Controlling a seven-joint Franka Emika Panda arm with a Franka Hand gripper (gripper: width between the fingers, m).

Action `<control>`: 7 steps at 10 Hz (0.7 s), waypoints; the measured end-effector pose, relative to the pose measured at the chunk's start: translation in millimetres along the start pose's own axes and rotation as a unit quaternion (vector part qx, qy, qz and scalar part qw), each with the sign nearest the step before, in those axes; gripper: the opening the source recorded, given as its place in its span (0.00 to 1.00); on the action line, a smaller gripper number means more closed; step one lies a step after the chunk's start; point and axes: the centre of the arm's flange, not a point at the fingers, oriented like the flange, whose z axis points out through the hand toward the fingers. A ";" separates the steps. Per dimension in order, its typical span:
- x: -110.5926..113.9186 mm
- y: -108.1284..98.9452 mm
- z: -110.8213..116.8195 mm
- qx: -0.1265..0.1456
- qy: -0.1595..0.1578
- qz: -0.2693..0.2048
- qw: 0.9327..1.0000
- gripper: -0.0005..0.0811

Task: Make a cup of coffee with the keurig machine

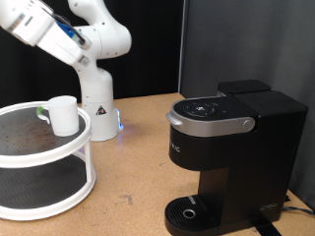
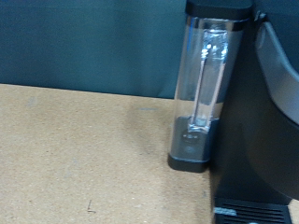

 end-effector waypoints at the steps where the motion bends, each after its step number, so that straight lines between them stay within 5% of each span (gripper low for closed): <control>1: -7.8 -5.8 -12.3 -0.005 0.015 0.000 1.000 0.01; 7: -65.7 -34.5 -61.0 0.034 -0.019 0.030 0.999 0.01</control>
